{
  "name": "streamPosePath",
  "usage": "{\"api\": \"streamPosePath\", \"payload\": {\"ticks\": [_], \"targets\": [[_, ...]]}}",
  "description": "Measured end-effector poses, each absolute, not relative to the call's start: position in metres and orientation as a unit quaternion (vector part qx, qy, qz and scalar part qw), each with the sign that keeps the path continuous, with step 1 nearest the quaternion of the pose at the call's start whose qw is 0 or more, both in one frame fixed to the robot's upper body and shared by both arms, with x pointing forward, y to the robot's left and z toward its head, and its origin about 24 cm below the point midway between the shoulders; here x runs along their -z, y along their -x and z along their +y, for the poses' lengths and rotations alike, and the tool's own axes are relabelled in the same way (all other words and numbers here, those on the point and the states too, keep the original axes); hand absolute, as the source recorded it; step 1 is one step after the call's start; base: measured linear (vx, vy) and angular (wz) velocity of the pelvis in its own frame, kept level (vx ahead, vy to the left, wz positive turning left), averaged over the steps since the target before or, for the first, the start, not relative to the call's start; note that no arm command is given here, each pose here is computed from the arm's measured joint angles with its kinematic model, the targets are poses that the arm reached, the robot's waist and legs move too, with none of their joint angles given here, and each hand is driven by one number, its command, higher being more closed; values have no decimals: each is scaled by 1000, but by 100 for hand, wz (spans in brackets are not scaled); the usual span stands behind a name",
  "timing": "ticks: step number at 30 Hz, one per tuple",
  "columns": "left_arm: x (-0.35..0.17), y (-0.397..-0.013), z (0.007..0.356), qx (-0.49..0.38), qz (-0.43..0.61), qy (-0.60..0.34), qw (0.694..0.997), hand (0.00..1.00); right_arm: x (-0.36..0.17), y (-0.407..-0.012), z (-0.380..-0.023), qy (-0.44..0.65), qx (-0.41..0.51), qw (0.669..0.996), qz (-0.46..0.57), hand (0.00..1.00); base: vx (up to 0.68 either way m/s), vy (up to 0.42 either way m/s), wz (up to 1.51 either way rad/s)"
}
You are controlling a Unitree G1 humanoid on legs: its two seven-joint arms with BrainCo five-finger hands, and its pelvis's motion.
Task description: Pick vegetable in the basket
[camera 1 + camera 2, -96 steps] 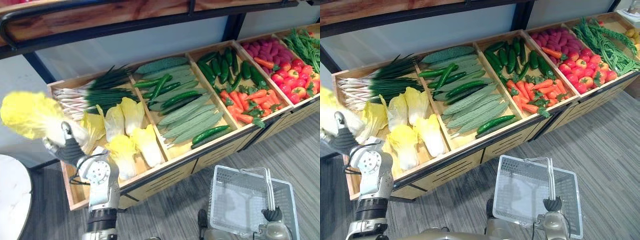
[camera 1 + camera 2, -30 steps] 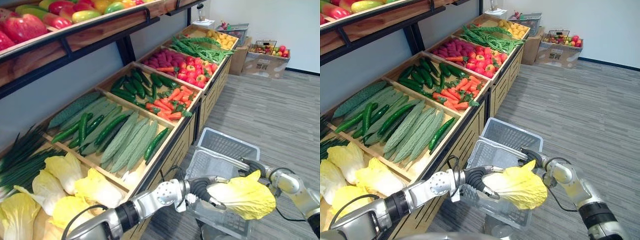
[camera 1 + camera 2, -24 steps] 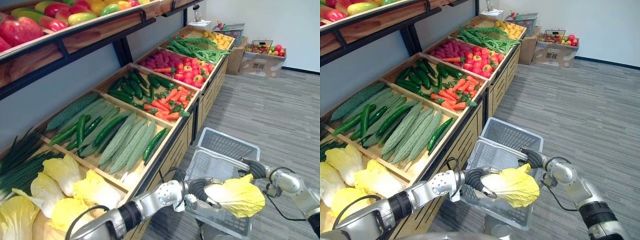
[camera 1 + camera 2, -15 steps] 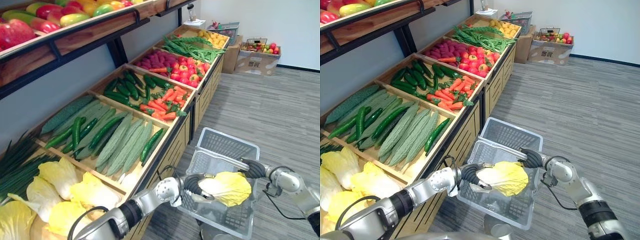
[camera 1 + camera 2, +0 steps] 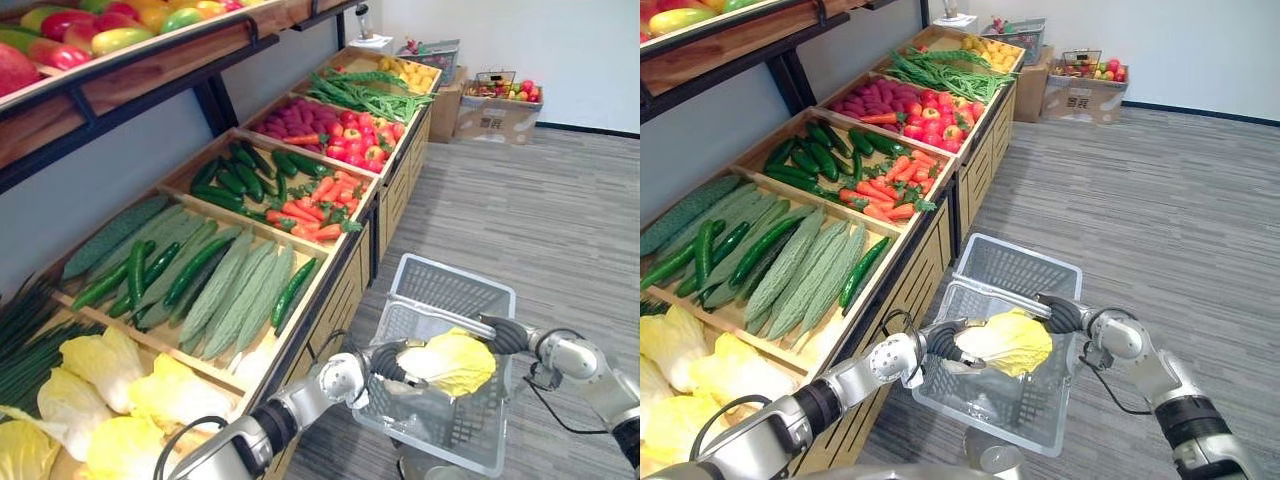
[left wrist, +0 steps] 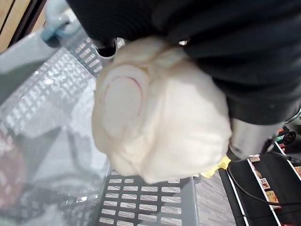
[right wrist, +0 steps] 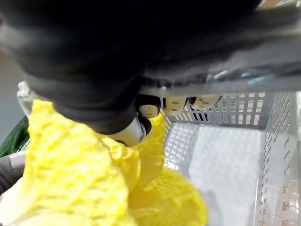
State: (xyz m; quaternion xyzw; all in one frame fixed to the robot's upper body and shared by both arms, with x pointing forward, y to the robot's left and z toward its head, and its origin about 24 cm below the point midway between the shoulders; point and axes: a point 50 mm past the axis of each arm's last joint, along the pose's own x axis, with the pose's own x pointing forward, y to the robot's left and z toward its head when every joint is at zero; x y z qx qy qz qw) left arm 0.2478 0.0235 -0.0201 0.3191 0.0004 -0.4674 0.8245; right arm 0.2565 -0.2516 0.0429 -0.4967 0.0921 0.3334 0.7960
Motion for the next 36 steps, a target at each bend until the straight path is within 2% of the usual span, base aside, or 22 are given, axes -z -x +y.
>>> {"api": "streamPosePath", "payload": {"ticks": [2,3,13,26,29,36], "targets": [[21,-248,21,467,5,-321,824,100,-43,-257,-252,497,-334,796,92,100,40,18,-3],[21,-248,20,467,7,-322,824,0,-43,-257,-251,497,-334,796,92,100,46,19,-4],[23,-249,16,447,10,-319,836,0,-42,-257,-250,495,-335,797,91,100,40,18,-3],[18,-251,14,448,-1,-314,837,0,-35,-258,-250,498,-326,795,118,100,39,19,2],[4,-252,8,453,-35,-295,840,0,-29,-259,-252,499,-301,802,130,100,17,11,11],[-72,-239,-12,463,-171,-150,857,0,-14,-255,-267,483,-207,832,179,100,30,18,27]]}}
